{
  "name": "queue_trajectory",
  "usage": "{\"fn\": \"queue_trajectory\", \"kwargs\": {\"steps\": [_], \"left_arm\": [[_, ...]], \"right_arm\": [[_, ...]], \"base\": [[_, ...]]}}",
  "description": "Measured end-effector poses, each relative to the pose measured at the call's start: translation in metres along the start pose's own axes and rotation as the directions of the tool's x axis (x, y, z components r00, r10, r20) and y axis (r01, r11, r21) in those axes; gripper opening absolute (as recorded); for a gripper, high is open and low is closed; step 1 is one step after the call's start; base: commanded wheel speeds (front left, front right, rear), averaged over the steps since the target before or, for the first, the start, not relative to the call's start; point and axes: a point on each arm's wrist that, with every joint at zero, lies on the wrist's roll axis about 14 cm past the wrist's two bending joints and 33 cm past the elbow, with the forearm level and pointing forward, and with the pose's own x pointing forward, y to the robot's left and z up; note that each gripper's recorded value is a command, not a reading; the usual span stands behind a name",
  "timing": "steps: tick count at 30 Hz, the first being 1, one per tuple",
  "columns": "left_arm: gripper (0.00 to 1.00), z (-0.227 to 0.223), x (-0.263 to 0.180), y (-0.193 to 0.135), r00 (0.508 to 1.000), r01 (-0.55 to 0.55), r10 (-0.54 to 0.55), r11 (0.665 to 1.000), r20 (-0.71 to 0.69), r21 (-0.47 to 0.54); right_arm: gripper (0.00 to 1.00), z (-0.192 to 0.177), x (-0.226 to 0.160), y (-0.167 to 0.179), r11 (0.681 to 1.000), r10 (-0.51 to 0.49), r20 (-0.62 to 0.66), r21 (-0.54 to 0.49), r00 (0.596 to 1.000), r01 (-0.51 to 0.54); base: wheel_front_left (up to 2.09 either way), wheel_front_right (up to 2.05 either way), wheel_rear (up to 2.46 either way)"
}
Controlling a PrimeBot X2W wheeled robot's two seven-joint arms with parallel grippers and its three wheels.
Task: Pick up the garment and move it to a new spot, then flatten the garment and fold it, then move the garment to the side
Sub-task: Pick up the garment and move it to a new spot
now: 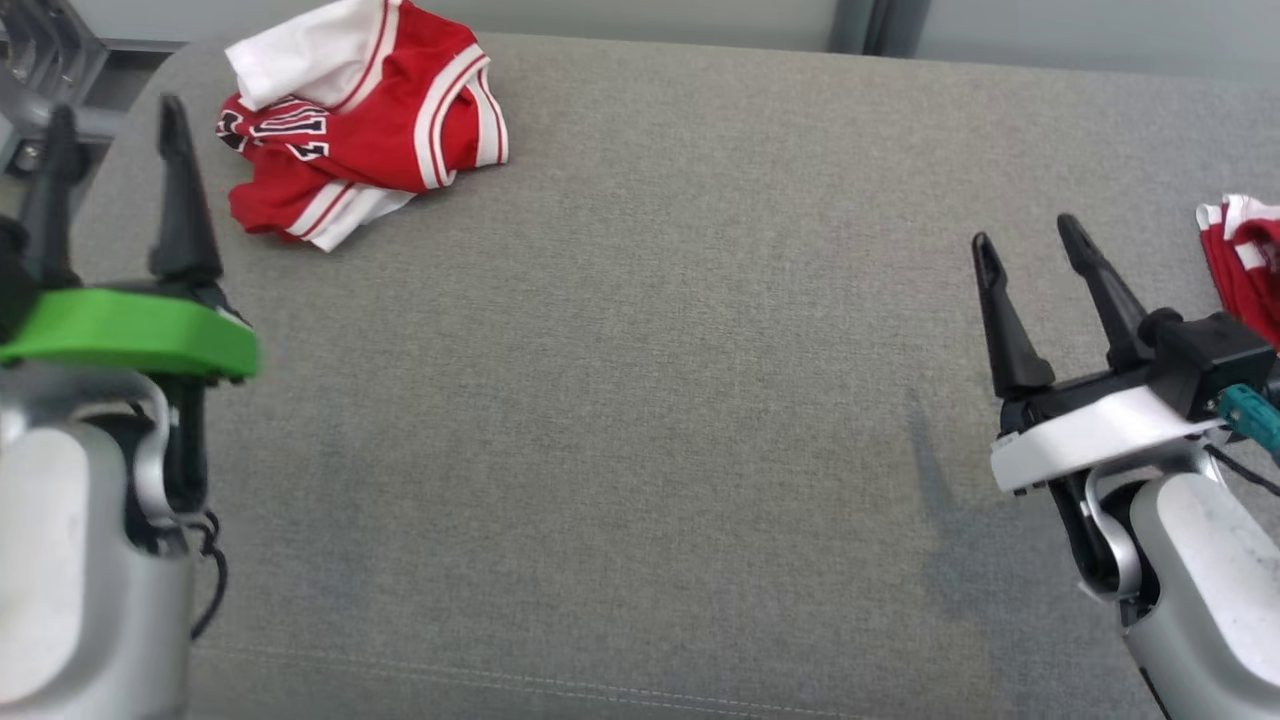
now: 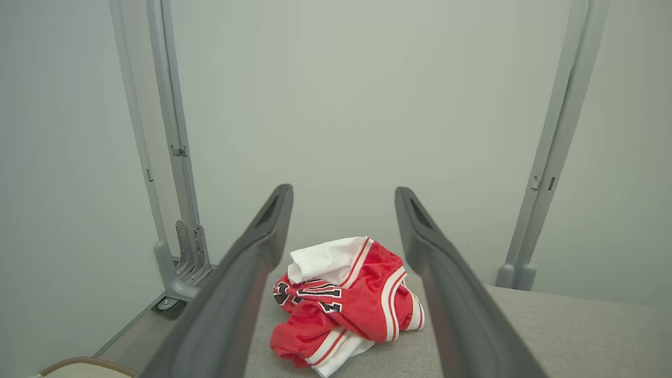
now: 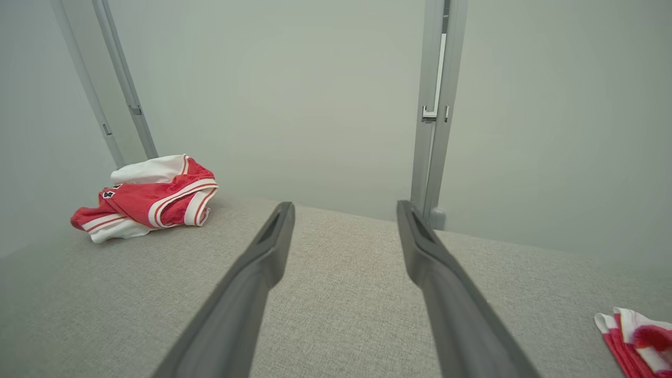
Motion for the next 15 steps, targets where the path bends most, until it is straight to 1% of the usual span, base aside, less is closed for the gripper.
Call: {"fn": "queue_trajectory", "kwargs": {"steps": [3,6,7,8,12,15], "left_arm": [[1.00,0.002,0.029,0.003,1.000,-0.007,0.007,1.000,-0.020,-0.023],[1.00,-0.018,0.050,0.003,0.994,-0.027,0.015,0.994,-0.110,-0.102],[1.00,-0.033,0.061,0.006,0.986,-0.033,0.018,0.995,-0.166,-0.092],[1.00,-0.038,0.067,0.011,0.982,-0.039,0.023,0.996,-0.190,-0.076],[1.00,-0.056,0.091,0.032,0.962,-0.068,0.061,0.998,-0.265,-0.016],[1.00,-0.072,0.106,0.041,0.947,-0.093,0.086,0.996,-0.308,-0.010]], "right_arm": [[1.00,0.009,0.007,-0.012,1.000,-0.016,0.034,-0.026,0.999,0.017],[1.00,0.018,0.012,-0.026,0.998,-0.040,0.062,-0.041,0.997,0.042],[1.00,0.021,0.014,-0.033,0.997,-0.054,0.073,-0.047,0.996,0.057],[1.00,0.021,0.014,-0.037,0.996,-0.061,0.076,-0.054,0.995,0.065],[1.00,0.018,0.012,-0.051,0.993,-0.085,0.064,-0.078,0.994,0.090],[1.00,0.017,0.010,-0.062,0.989,-0.099,0.062,-0.104,0.993,0.105]], "base": [[0.00,0.00,0.00],[0.00,0.00,0.00],[0.00,0.00,0.00],[0.00,0.00,0.00],[0.00,0.00,0.00],[0.00,0.00,0.00]]}}
